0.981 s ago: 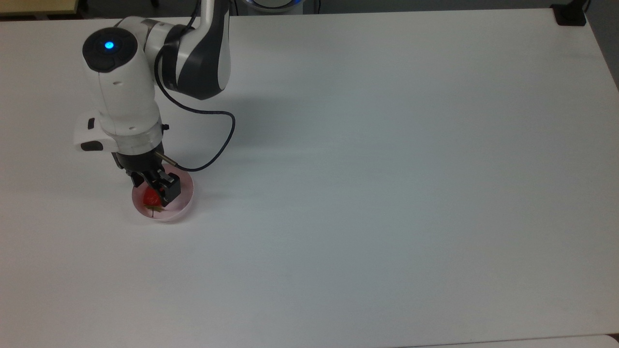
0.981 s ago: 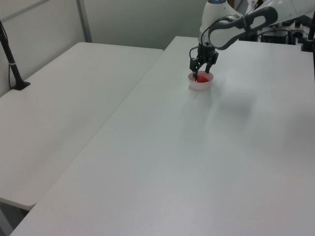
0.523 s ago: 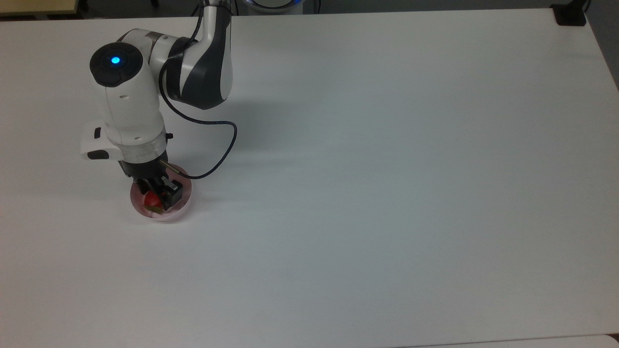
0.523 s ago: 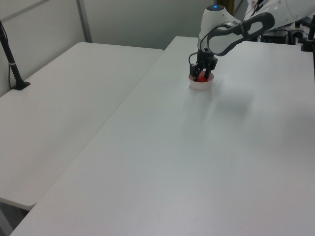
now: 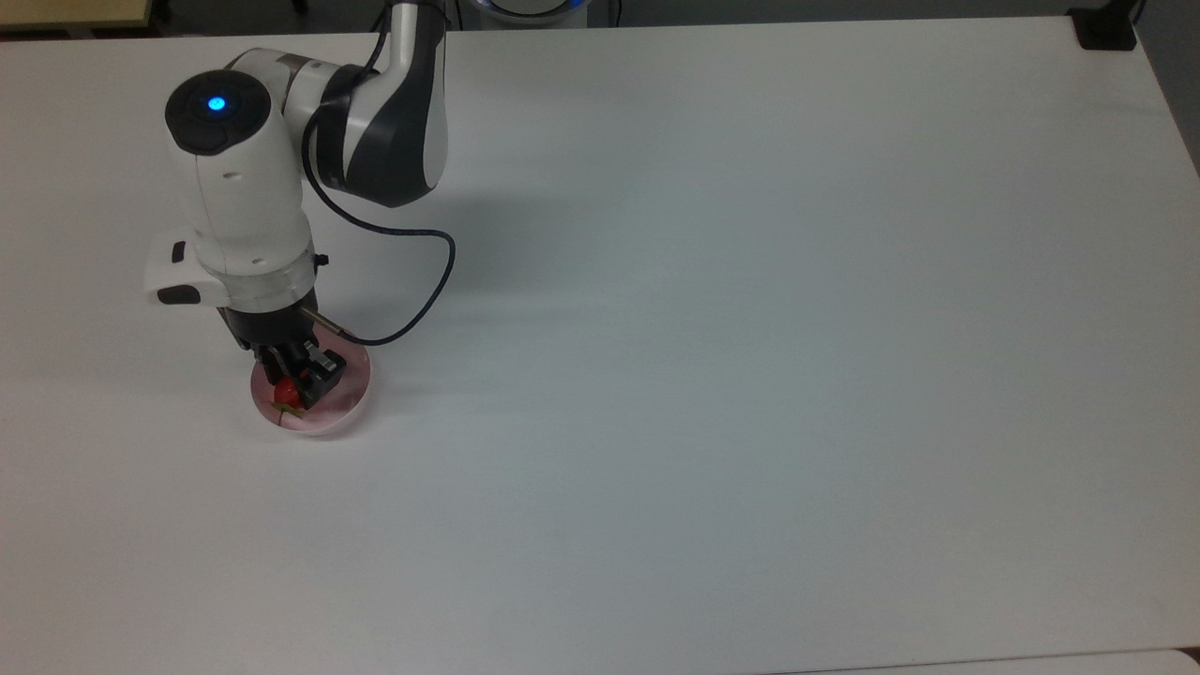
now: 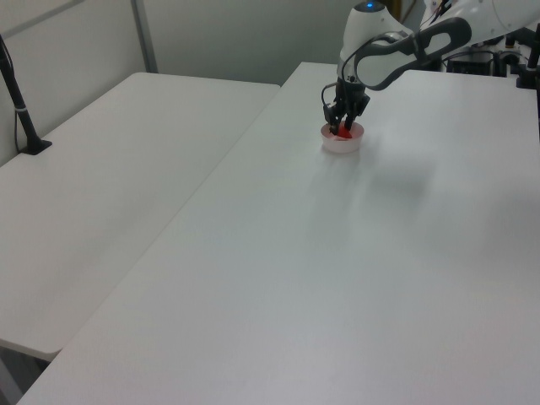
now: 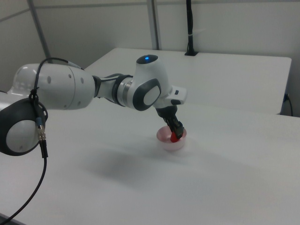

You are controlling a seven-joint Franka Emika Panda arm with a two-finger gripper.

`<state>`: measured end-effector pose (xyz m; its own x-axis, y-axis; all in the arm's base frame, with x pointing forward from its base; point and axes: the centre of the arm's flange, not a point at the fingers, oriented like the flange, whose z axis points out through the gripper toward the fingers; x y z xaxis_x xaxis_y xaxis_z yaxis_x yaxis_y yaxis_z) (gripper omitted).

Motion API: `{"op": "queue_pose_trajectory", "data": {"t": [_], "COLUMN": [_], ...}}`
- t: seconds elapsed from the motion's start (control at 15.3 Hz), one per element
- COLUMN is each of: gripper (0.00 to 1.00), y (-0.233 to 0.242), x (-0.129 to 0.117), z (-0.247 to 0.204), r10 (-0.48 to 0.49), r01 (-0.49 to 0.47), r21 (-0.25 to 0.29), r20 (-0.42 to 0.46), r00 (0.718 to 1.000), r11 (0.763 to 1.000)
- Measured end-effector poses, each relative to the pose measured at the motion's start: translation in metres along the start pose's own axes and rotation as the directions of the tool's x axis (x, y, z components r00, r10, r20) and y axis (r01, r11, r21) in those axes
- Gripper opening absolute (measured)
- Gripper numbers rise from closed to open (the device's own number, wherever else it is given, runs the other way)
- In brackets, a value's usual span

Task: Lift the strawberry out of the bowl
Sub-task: 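Lift the strawberry out of the bowl and carry it beside the bowl, then lower the strawberry onto the table and open the gripper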

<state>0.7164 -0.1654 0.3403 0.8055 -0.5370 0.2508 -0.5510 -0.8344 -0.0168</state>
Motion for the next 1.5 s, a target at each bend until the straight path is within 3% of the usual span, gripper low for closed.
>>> {"op": "queue_pose_trajectory", "data": {"t": [0.13,0.39,0.72,1.05,1.31,1.5], "gripper": [0.44,0.43,0.43,0.43,0.43,0.44], "y": [-0.001,0.01,0.075,0.141,0.161,0.171], "x": [-0.001,0.001,0.018,0.027,0.026,0.029], "z": [-0.02,-0.042,-0.034,-0.016,0.018,0.018], "r10": [-0.011,-0.142,-0.363,-0.419,-0.405,-0.393], "r01": [0.011,0.143,0.365,0.424,0.411,0.398], "r21": [-0.006,-0.013,-0.017,-0.021,-0.025,-0.032], "r20": [0.024,0.059,0.076,0.112,0.126,0.113], "r00": [1.0,0.988,0.929,0.901,0.906,0.913], "r11": [1.0,0.99,0.931,0.906,0.911,0.917]}}
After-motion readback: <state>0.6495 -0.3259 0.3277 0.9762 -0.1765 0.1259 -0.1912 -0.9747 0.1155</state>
